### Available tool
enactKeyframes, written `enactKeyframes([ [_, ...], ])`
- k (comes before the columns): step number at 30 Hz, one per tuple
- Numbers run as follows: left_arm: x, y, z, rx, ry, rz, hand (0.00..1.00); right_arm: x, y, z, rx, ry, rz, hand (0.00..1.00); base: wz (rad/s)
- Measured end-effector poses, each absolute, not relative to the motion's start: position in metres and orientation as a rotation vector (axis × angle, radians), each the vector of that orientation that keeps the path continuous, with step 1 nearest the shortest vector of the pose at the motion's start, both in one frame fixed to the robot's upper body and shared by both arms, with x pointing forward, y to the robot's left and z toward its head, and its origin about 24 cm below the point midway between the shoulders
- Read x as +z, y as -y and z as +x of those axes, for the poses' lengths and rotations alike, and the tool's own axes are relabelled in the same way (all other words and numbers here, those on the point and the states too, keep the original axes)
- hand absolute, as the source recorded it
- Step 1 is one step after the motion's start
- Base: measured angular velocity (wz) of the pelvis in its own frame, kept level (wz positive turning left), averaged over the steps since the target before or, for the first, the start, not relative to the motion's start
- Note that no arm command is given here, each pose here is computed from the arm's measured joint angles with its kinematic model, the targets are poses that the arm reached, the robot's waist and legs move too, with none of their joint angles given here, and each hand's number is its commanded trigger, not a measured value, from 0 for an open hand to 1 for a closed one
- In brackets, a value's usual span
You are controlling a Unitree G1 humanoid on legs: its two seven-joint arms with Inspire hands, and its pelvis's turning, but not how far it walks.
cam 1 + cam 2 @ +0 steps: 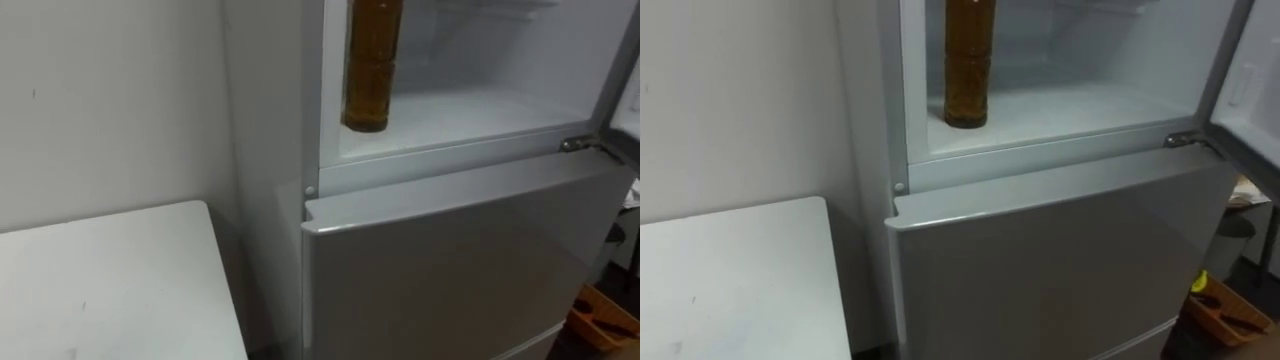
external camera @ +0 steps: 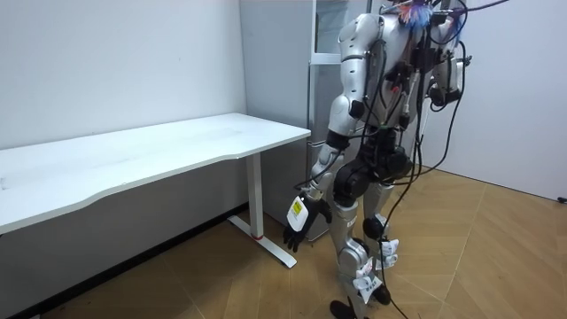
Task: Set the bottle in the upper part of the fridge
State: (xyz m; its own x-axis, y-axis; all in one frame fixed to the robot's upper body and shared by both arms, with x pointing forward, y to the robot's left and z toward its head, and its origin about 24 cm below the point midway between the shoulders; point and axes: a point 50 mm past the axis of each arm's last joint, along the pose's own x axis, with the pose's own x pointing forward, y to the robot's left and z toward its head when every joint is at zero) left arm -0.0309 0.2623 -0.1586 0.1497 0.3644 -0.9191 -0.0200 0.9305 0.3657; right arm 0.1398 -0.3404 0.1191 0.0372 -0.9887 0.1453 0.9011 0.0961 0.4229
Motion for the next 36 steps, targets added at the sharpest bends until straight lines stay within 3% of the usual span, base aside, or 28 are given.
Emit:
enactKeyframes([
  [10, -0.159, -0.260, -0.032, 0.255, -1.408, 0.333, 0.00, 0.145, 0.315, 0.150, -1.261, 0.581, 0.231, 0.00, 0.04],
  [36, -0.158, -0.266, -0.036, 0.264, -1.456, 0.346, 0.00, 0.176, 0.297, 0.162, -1.005, 0.751, -0.004, 0.00, 0.05],
])
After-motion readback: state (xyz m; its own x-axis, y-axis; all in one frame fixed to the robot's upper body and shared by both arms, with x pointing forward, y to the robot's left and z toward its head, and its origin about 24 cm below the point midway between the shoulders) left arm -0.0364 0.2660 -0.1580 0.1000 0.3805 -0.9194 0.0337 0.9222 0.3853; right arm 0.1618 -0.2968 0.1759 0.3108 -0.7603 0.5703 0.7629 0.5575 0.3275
